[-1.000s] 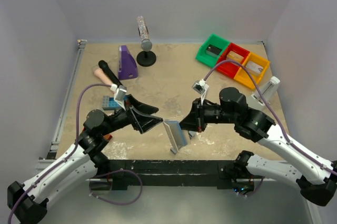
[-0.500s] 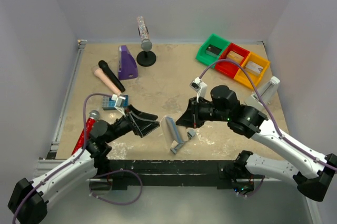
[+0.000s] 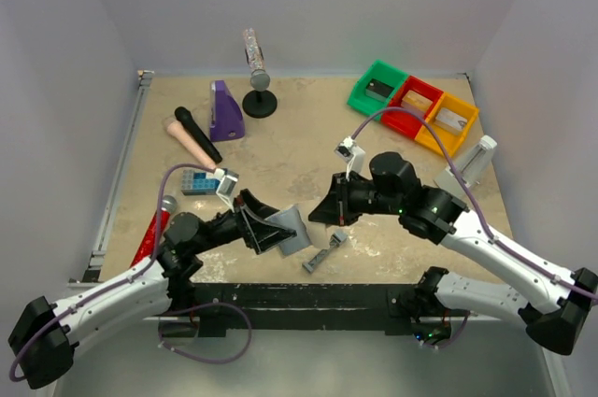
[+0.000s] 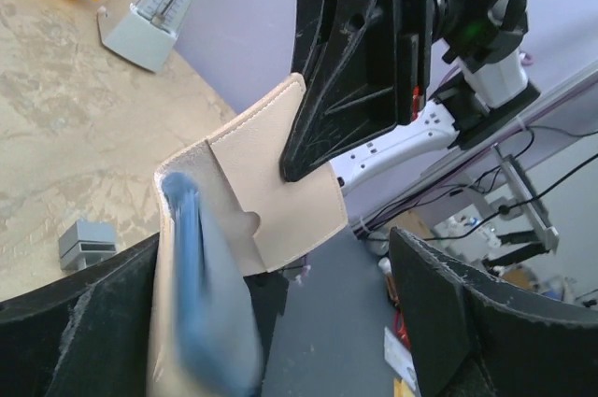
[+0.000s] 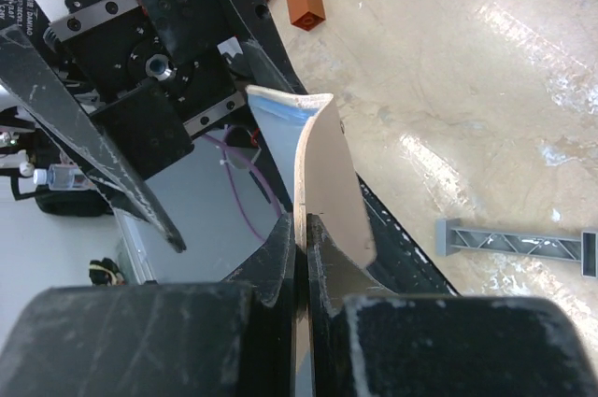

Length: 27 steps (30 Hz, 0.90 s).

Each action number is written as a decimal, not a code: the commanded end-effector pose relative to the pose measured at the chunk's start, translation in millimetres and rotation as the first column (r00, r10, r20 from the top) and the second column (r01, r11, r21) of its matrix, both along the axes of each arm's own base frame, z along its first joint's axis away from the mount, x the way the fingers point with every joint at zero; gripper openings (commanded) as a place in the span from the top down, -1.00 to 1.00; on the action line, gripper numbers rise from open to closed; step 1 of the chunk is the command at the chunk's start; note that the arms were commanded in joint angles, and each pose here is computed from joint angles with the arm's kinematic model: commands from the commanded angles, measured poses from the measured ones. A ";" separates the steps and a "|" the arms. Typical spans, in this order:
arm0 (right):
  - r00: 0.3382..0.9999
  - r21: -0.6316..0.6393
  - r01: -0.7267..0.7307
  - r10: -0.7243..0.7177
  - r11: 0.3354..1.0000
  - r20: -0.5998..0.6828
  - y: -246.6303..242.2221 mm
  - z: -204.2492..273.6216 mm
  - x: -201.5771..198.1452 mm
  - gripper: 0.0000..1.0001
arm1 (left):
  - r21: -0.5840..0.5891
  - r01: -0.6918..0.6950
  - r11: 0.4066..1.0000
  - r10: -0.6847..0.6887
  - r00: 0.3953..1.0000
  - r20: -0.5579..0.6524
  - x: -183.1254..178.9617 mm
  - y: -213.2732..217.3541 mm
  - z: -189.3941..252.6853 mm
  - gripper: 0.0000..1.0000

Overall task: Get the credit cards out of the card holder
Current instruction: Open the card holder.

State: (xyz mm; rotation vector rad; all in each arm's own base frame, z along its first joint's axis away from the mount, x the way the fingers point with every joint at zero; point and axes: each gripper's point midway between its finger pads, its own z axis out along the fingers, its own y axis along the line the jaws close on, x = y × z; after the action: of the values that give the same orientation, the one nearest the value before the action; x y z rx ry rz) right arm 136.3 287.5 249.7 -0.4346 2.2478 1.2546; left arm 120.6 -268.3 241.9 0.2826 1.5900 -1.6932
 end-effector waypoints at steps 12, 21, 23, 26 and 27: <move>0.999 0.162 0.038 -0.039 0.986 0.007 4.8 20.2 0.9 1.00 | -0.026 0.012 1.000 -0.007 0.986 0.164 -14.5 0.9 30.8 -0.51; 0.998 0.214 0.062 -0.063 0.975 -0.001 1.2 25.7 2.5 1.00 | -0.024 0.012 1.000 -0.008 0.985 0.174 -20.1 7.0 25.1 -0.09; 0.998 0.216 0.059 -0.060 0.975 -0.001 1.6 26.0 2.3 1.00 | -0.018 0.009 1.000 -0.005 0.985 0.171 -19.6 7.3 23.1 -0.03; 0.998 0.215 0.057 -0.059 0.975 0.004 1.5 27.6 2.3 1.00 | -0.011 0.003 1.000 -0.001 0.985 0.171 -18.7 7.5 21.4 0.05; 0.998 0.214 0.056 -0.059 0.975 0.005 1.1 27.4 2.0 1.00 | -0.010 0.000 1.000 0.001 0.985 0.172 -18.4 7.4 21.4 0.09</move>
State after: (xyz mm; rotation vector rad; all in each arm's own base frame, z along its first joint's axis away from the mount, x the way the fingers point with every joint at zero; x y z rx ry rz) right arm 136.4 285.5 257.0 -0.2901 2.1549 1.3902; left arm 107.8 -261.1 257.9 0.3697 1.4969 -1.6281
